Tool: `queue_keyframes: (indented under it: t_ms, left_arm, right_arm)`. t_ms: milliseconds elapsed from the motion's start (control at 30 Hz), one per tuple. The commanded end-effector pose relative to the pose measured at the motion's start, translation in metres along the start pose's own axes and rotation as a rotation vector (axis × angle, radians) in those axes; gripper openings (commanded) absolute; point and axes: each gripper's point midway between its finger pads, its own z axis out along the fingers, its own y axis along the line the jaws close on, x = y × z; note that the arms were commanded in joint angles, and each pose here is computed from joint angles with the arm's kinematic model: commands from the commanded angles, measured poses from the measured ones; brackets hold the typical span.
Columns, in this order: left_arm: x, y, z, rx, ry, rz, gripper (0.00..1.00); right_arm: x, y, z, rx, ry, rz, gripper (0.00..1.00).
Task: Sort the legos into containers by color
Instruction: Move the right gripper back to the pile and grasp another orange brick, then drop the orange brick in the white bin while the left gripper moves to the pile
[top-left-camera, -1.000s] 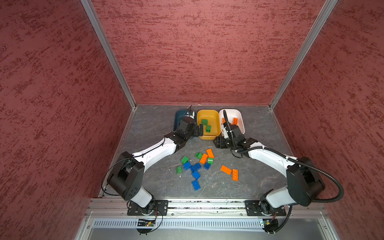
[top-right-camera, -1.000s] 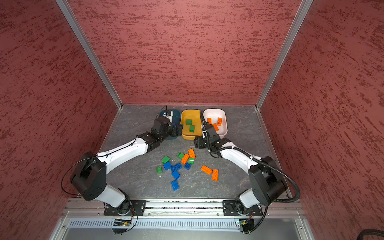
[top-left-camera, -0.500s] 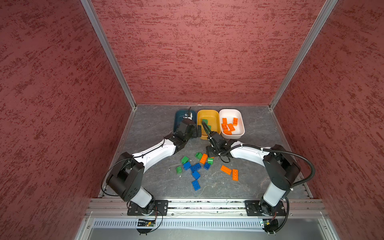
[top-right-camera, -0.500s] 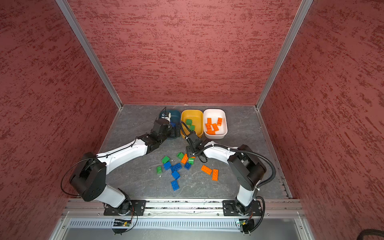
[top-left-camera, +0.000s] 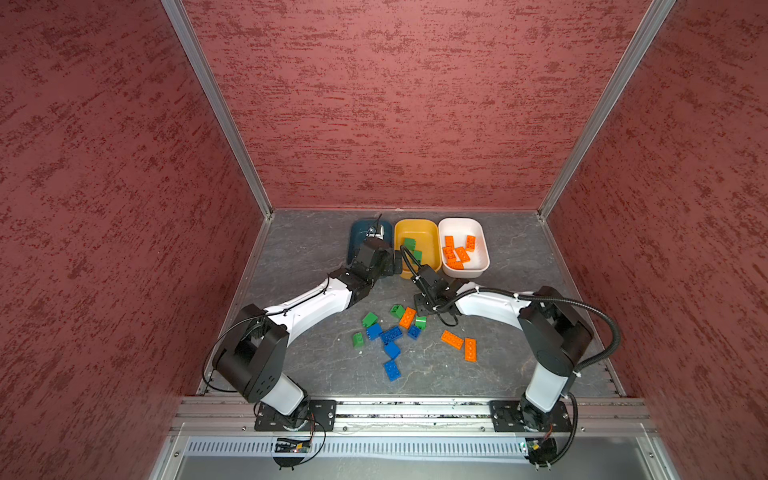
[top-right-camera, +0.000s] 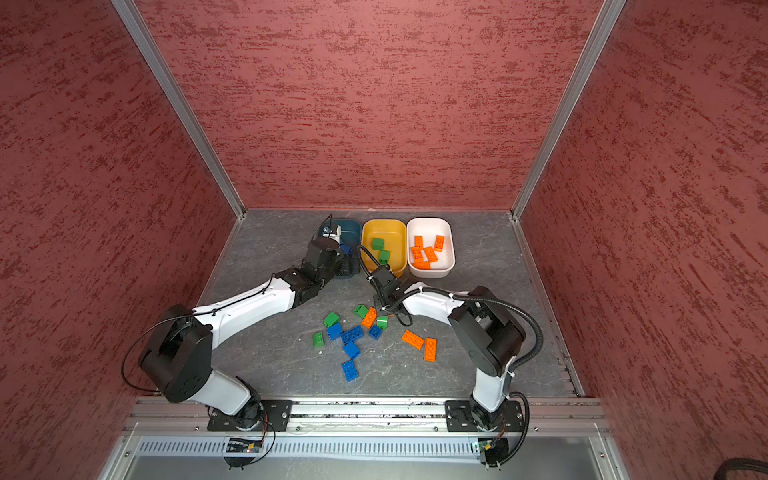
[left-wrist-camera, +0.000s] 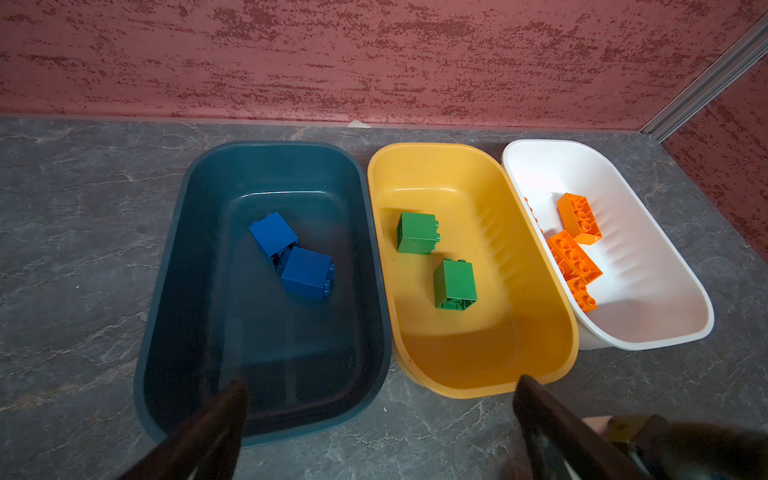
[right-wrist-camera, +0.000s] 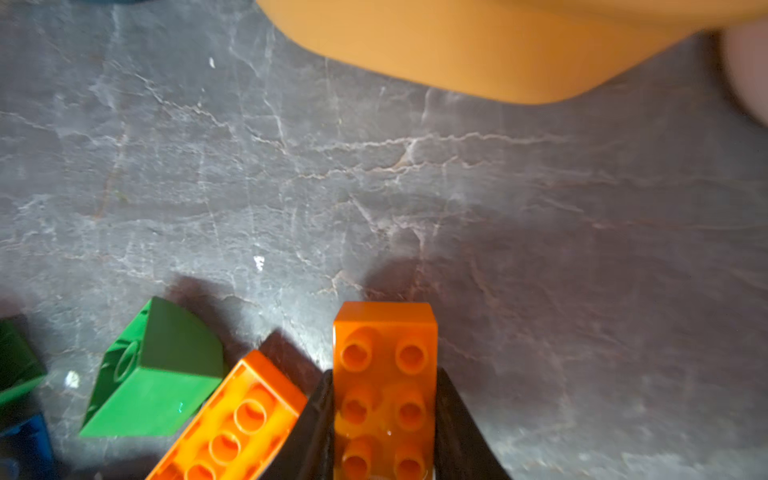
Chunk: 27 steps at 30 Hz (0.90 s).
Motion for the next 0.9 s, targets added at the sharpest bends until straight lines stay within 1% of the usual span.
queue_keyframes:
  t_ms: [0, 100, 267, 300, 433, 533, 633, 733, 800, 867]
  left_arm:
    - [0.005, -0.001, 0.001, 0.008, 0.017, -0.01, 0.99]
    - [0.006, -0.002, 0.002, 0.006, 0.024, -0.009, 0.99]
    - [0.007, 0.002, 0.005, -0.023, 0.025, -0.022, 0.99]
    - [0.007, 0.002, 0.005, -0.021, 0.027, -0.016, 0.99]
    - [0.005, 0.0, 0.004, -0.017, 0.048, 0.064, 0.99]
    - [0.007, -0.002, 0.001, -0.005, 0.073, 0.11, 0.99]
    - [0.012, -0.002, 0.0, -0.001, 0.108, 0.104, 0.99]
    - [0.023, -0.007, -0.002, 0.037, 0.154, 0.082, 0.99]
    - [0.029, -0.016, -0.004, 0.095, 0.179, 0.068, 0.99]
    - [0.034, -0.023, -0.007, 0.119, 0.193, 0.074, 1.0]
  right_arm:
    - [-0.022, 0.002, -0.021, -0.038, -0.129, -0.01, 0.29]
    - [-0.035, -0.005, -0.038, -0.067, -0.205, 0.009, 0.29]
    - [-0.062, -0.04, -0.068, -0.114, -0.34, 0.081, 0.3]
    - [-0.069, -0.047, -0.078, -0.125, -0.374, 0.095, 0.3]
    - [-0.09, -0.085, -0.09, -0.116, -0.436, 0.177, 0.3]
    - [-0.103, -0.113, -0.091, -0.085, -0.468, 0.229, 0.3]
    - [-0.115, -0.135, -0.088, -0.055, -0.493, 0.266, 0.31]
    - [-0.126, -0.154, -0.069, -0.018, -0.478, 0.296, 0.31]
    - [-0.134, -0.16, -0.058, 0.002, -0.47, 0.305, 0.31]
    - [-0.141, -0.166, -0.048, 0.032, -0.456, 0.311, 0.31]
